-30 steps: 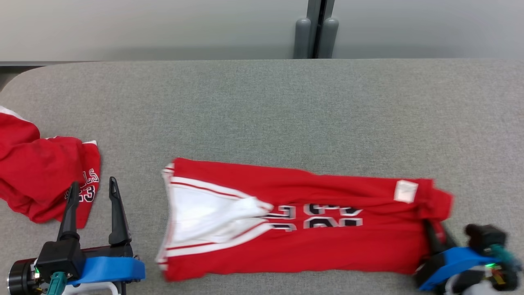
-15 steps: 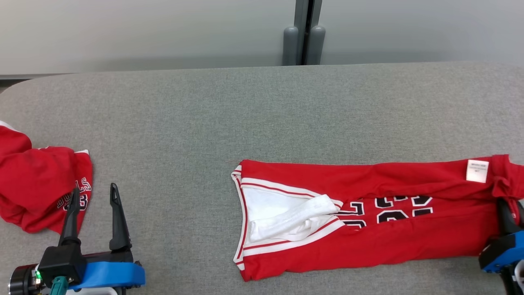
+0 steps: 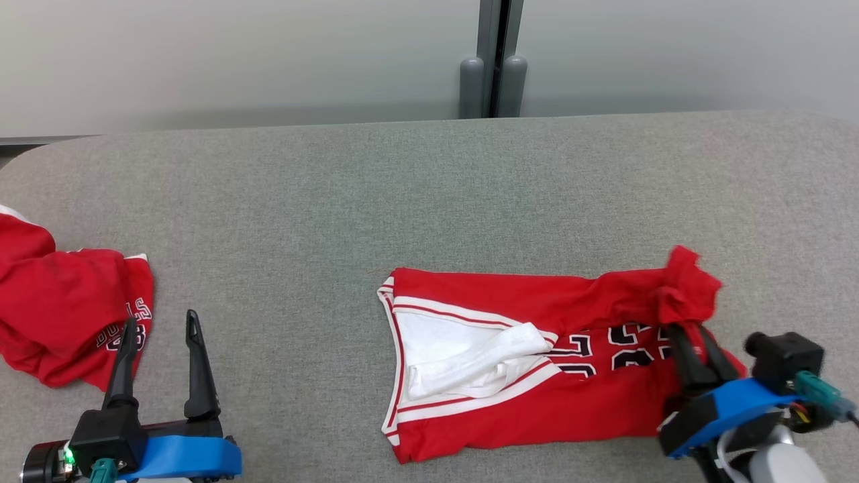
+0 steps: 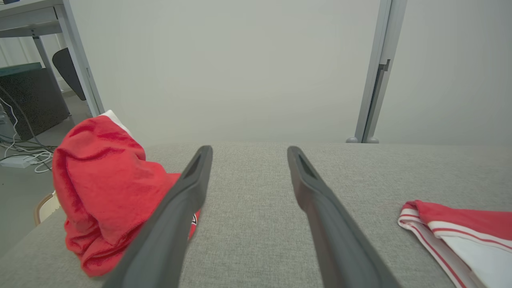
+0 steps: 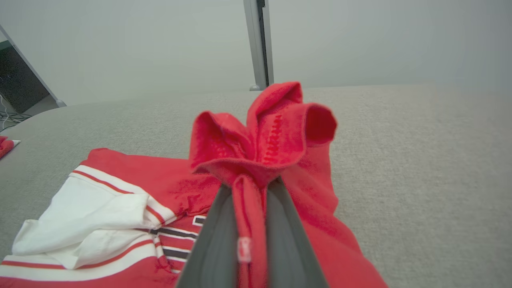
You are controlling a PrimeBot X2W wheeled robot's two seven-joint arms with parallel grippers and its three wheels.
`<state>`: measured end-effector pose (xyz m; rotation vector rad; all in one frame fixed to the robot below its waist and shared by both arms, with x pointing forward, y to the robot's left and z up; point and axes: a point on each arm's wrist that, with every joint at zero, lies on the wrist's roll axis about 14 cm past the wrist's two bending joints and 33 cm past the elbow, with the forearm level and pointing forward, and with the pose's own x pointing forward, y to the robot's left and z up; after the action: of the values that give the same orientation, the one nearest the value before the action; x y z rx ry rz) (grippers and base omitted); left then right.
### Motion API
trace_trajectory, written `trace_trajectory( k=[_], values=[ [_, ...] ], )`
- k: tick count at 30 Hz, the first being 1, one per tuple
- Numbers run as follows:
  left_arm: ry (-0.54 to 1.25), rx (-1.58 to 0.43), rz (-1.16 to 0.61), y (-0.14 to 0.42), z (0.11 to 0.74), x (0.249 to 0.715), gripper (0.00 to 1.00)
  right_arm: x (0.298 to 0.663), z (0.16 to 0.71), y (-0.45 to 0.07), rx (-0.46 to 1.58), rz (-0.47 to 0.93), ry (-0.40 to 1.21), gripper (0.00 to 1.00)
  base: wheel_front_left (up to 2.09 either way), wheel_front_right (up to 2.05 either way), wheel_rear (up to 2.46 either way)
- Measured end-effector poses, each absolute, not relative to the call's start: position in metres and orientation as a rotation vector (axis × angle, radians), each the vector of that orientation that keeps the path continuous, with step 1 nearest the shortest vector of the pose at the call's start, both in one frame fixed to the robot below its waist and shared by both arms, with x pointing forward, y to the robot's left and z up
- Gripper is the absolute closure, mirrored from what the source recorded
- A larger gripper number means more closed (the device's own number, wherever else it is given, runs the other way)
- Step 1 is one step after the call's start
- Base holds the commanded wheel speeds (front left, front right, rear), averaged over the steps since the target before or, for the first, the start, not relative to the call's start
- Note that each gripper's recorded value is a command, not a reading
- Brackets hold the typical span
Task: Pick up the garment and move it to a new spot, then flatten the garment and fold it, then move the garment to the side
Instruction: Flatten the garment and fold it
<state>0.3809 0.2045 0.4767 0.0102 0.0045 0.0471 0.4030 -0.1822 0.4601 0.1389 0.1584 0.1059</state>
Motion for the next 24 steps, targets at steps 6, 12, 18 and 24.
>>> trace_trajectory(
  k=[6,12,18,24],
  values=[
    [0.012,0.008,0.05,0.206,0.475,0.378,0.0,0.412,0.472,-0.128,0.182,0.24,0.136,1.0,0.0,0.0,0.0],
    [0.016,0.007,0.062,0.209,0.473,0.377,0.0,0.419,0.479,-0.079,0.212,0.361,0.127,1.0,0.0,0.0,0.0],
    [0.021,0.008,0.07,0.212,0.472,0.376,0.0,0.421,0.478,-0.037,0.231,0.475,0.138,1.0,0.0,0.0,0.0],
    [0.022,0.008,0.077,0.215,0.472,0.379,0.0,0.42,0.474,-0.004,0.284,0.565,0.164,1.0,0.0,0.0,0.0]
  ],
)
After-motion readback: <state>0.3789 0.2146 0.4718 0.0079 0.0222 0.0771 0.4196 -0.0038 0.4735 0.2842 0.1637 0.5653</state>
